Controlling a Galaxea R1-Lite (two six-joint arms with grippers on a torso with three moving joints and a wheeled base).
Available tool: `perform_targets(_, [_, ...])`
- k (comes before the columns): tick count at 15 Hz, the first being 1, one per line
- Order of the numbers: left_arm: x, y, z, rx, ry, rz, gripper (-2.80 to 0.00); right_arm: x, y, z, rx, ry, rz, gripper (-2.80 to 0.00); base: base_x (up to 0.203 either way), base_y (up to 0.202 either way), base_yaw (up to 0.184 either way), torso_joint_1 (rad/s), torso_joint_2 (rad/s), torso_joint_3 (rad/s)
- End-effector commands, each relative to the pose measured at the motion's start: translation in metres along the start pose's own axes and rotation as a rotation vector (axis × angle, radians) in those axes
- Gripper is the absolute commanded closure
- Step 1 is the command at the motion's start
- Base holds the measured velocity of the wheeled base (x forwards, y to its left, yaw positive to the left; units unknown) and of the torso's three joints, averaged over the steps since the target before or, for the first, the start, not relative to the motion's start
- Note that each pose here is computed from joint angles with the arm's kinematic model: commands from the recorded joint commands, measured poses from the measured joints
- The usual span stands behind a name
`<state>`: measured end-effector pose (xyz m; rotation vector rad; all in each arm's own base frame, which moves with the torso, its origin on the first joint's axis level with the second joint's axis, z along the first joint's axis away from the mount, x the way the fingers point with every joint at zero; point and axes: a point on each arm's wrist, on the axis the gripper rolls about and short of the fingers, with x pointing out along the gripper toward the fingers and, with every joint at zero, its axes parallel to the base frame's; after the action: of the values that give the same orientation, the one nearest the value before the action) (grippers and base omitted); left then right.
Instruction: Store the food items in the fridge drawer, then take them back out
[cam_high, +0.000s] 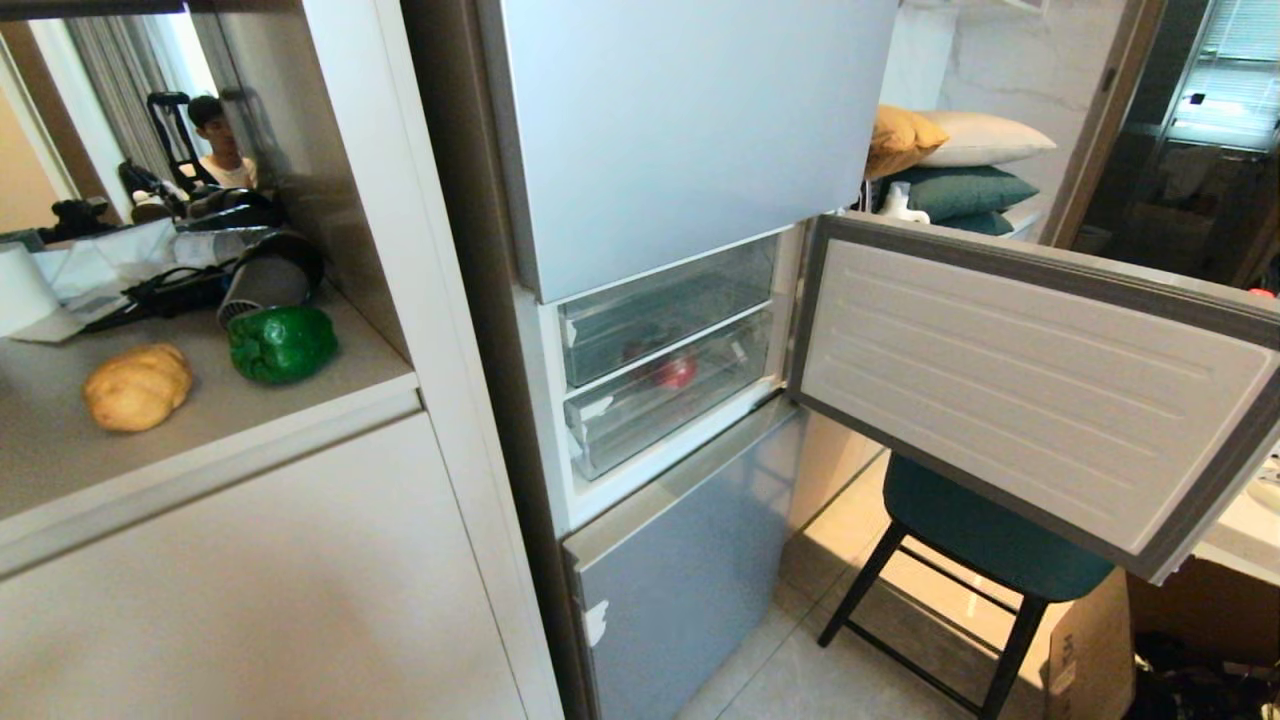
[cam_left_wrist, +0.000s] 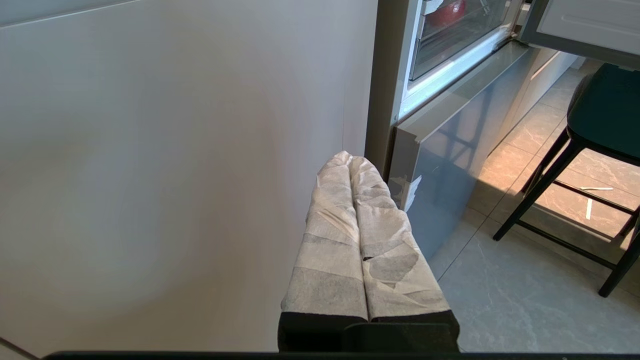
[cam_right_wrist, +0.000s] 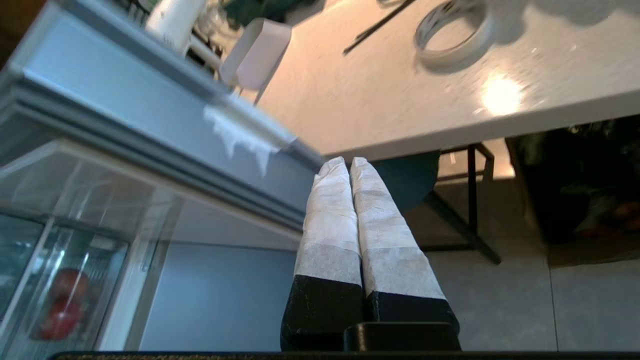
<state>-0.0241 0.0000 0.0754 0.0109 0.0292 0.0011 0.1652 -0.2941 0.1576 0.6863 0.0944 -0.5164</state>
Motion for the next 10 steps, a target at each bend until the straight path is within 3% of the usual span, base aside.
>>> perform_targets(1, [0.000,0.000,0.000,0.000,0.002,0.000,0.00,0.005,0.019,-0.007,-0.018,0.002,0.004,0.00,0.000,0.000,0.000,0.000,0.00,0.000])
perform_targets(5, [0.000,0.000,0.000,0.000,0.001,0.001,0.00,0.016,0.025,-0.010,-0.021,0.001,-0.007,0.00,0.000,0.000,0.000,0.000,0.00,0.000])
perform_targets(10, [0.000,0.000,0.000,0.000,0.001,0.000,0.00,0.048,0.018,0.000,-0.038,-0.027,-0.028,0.00,0.000,0.000,0.000,0.000,0.00,0.000])
